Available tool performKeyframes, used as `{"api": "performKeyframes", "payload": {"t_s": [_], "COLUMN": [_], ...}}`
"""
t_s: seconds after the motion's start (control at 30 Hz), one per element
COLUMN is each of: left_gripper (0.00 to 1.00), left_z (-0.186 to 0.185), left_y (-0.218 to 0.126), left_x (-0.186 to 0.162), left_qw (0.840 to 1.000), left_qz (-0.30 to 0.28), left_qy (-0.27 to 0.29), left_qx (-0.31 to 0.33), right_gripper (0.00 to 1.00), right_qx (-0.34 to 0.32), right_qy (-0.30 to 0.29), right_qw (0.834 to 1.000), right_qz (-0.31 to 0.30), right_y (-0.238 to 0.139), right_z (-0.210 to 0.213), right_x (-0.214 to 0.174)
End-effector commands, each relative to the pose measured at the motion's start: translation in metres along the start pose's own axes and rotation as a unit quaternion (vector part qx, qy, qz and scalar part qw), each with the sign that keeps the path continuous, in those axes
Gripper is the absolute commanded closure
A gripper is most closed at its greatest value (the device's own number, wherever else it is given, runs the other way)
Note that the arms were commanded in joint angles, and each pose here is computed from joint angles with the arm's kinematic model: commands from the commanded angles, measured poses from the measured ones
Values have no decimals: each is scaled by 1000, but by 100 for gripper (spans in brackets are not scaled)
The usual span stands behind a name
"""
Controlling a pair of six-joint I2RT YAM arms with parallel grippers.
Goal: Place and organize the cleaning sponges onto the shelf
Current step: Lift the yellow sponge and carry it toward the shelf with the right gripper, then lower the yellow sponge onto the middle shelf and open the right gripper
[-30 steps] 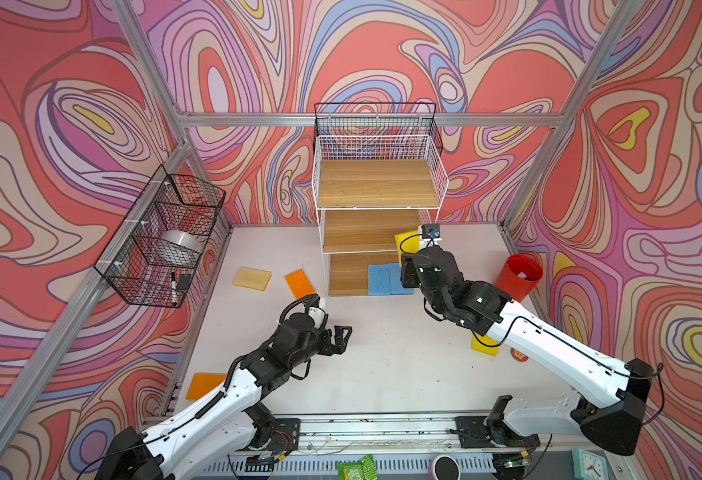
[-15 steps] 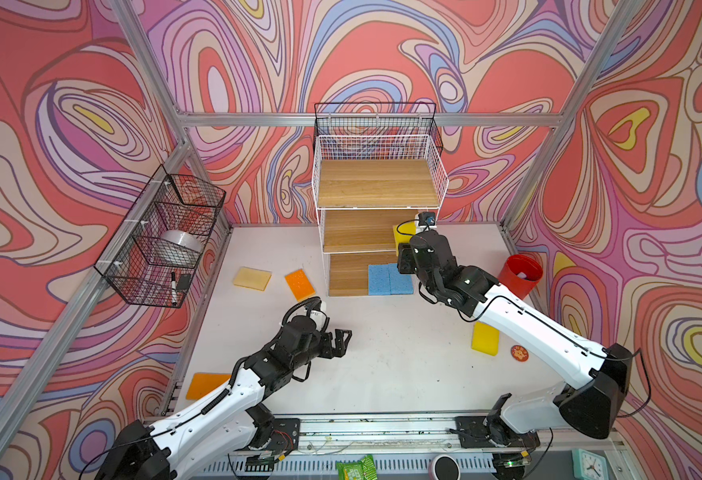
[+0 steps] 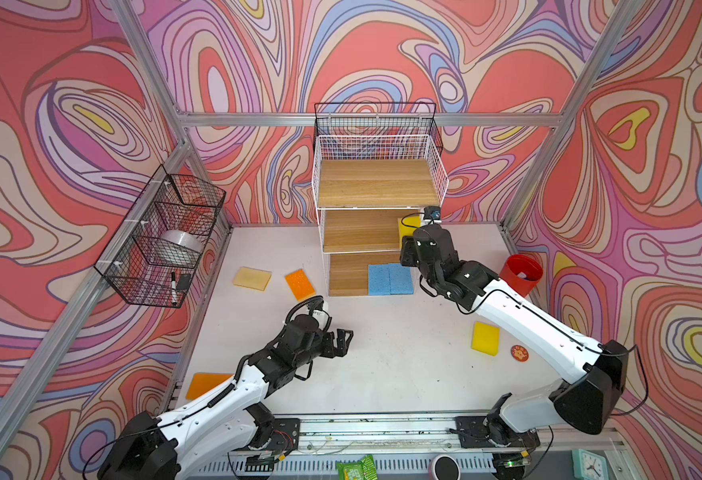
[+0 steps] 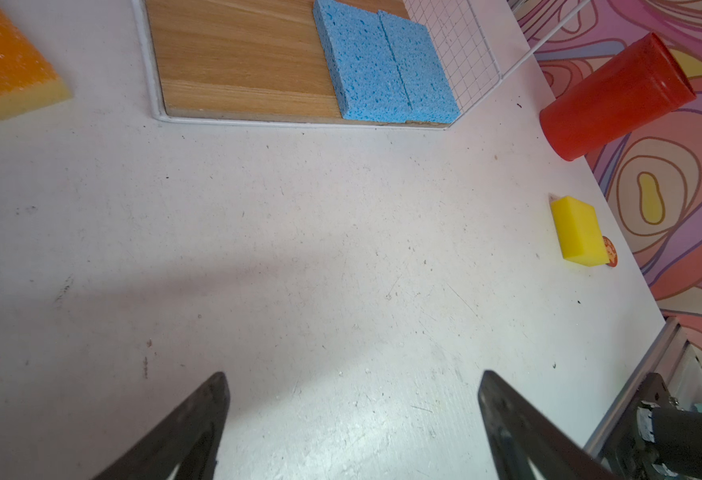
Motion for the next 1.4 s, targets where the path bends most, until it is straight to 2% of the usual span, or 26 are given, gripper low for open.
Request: {"api": "performKeyframes", "payload": {"t_s": [0.0, 0.33, 0.6, 0.8, 1.03, 1.37], "left_gripper": [5, 4, 4, 4, 4, 3], "left_z": [-4, -10, -8, -7, -7, -7], "left_y": [2, 11, 18, 18, 19, 20], "left_x": [13, 26, 22, 22, 21, 20], "left_qw": [1000, 1000, 1000, 1000, 1000, 1000], "left_qz": [-19, -24, -12, -11, -8, -5], "left_qy": [6, 13, 11, 12, 13, 12], "left_qx": [-2, 2, 3, 2, 3, 1], "right_gripper": [44, 44, 44, 39, 39, 27], "right_qx": [0, -14, -15, -15, -18, -18], "right_qy": [5, -4, -4, -9, -12, -20], "right_qw": [1000, 1000, 1000, 1000, 1000, 1000], "right_qz": [-4, -2, 0, 9, 9, 12], "right_y": [10, 23, 31, 38, 46, 50], "right_z": [1, -1, -1, 2, 5, 6], "right_x": [1, 0, -1, -6, -7, -8]}}
Point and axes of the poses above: each gripper's point midway between its finger pads, its own y axis out along the fingers, its own z axis along the line the jaws close on, x = y × z, the point moved 5 cm from there along -y, back along the fingers, and after that the axes turned 3 degrees about y, right-handed, at the moved point
